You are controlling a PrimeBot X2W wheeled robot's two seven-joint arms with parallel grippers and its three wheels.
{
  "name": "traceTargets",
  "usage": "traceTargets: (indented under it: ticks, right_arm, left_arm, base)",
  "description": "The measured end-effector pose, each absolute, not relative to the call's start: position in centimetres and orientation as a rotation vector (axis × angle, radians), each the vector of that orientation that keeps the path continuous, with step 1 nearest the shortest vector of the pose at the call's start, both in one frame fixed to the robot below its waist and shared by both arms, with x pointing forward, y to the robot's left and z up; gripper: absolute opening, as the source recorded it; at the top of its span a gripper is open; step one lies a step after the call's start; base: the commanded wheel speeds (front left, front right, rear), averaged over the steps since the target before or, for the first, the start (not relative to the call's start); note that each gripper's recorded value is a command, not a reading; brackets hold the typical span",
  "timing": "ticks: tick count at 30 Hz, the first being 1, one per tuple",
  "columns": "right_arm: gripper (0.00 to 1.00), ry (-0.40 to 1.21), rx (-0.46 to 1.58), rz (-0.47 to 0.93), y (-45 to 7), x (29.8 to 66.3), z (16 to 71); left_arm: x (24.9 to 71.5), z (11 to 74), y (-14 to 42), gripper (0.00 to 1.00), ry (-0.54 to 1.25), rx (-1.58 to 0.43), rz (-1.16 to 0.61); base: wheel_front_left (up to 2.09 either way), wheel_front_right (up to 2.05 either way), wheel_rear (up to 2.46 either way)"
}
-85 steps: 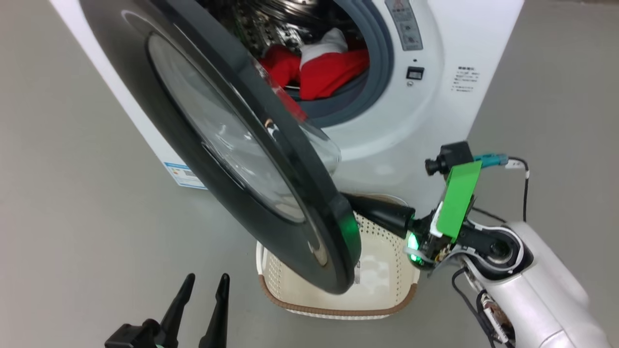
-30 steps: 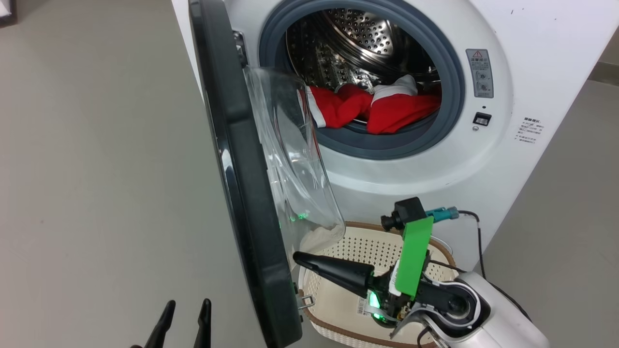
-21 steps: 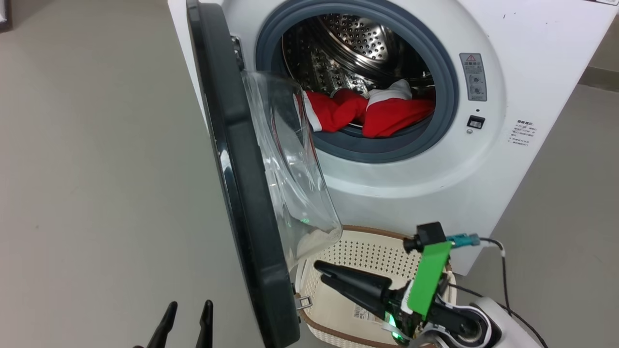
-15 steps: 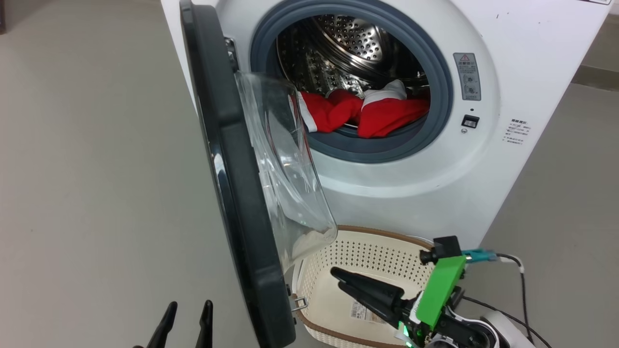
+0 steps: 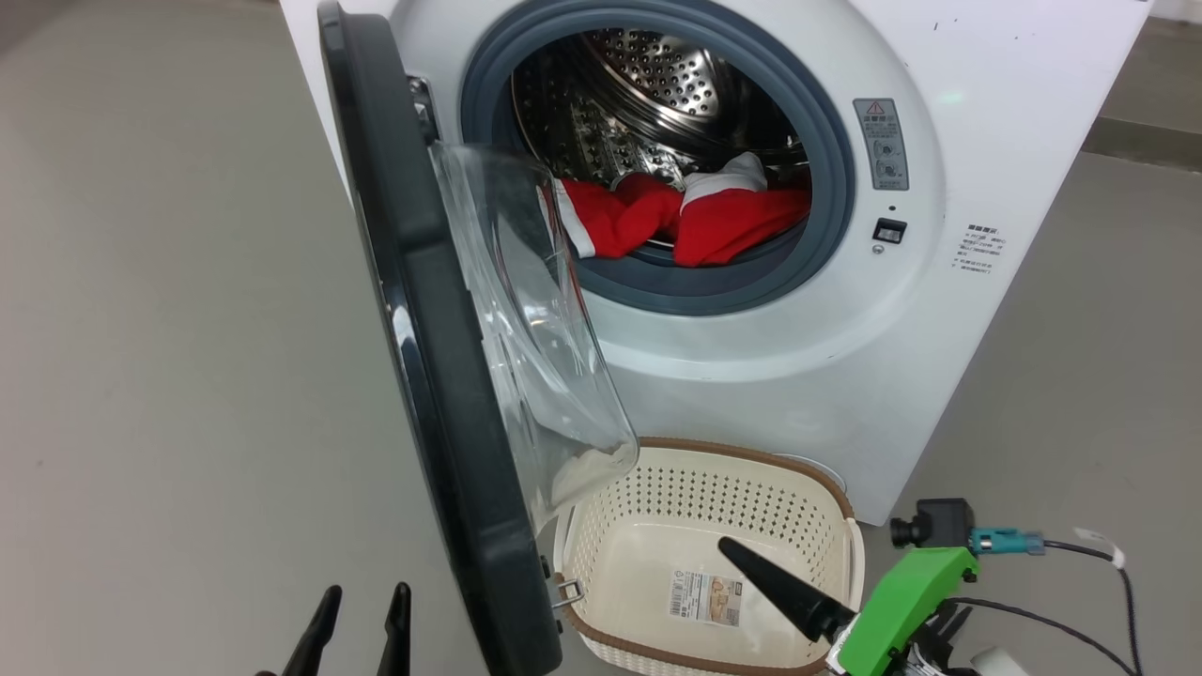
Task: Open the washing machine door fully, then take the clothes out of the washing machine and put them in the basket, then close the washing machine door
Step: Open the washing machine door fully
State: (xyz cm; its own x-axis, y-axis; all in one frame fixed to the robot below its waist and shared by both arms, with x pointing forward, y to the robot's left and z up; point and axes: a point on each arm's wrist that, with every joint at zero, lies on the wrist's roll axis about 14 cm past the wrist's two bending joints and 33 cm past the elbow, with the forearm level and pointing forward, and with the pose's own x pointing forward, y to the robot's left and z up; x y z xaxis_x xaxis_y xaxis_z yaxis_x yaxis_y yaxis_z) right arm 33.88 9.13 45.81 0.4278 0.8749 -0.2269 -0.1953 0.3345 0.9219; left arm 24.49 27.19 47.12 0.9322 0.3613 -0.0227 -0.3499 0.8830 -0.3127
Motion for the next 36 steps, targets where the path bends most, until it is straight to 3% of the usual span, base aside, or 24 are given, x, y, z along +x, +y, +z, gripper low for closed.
traceTargets:
  ticks: [9,19,25,36]
  right_arm:
    - [1.0,0.6,0.78,0.728,6.2,35.5,44.7]
    - [1.0,0.473,0.564,0.75,5.3,35.3,43.3]
    - [1.0,0.291,0.507,0.683,3.6,38.7,46.1]
    - [1.0,0.092,0.332,0.559,0.0,39.5,48.1]
  left_arm:
    - [24.6,47.3,27.2,1.0,-0.043,-0.319,0.365]
    - [24.6,47.4,27.1,1.0,-0.051,-0.32,0.358]
    - [24.7,47.3,27.2,1.0,-0.044,-0.318,0.36]
    - [24.8,47.4,27.3,1.0,-0.044,-0.315,0.361]
  base:
    - [0.0,0.0,0.0]
    - [0.0,0.0,0.0]
    - [0.0,0.0,0.0]
    - [0.0,0.0,0.0]
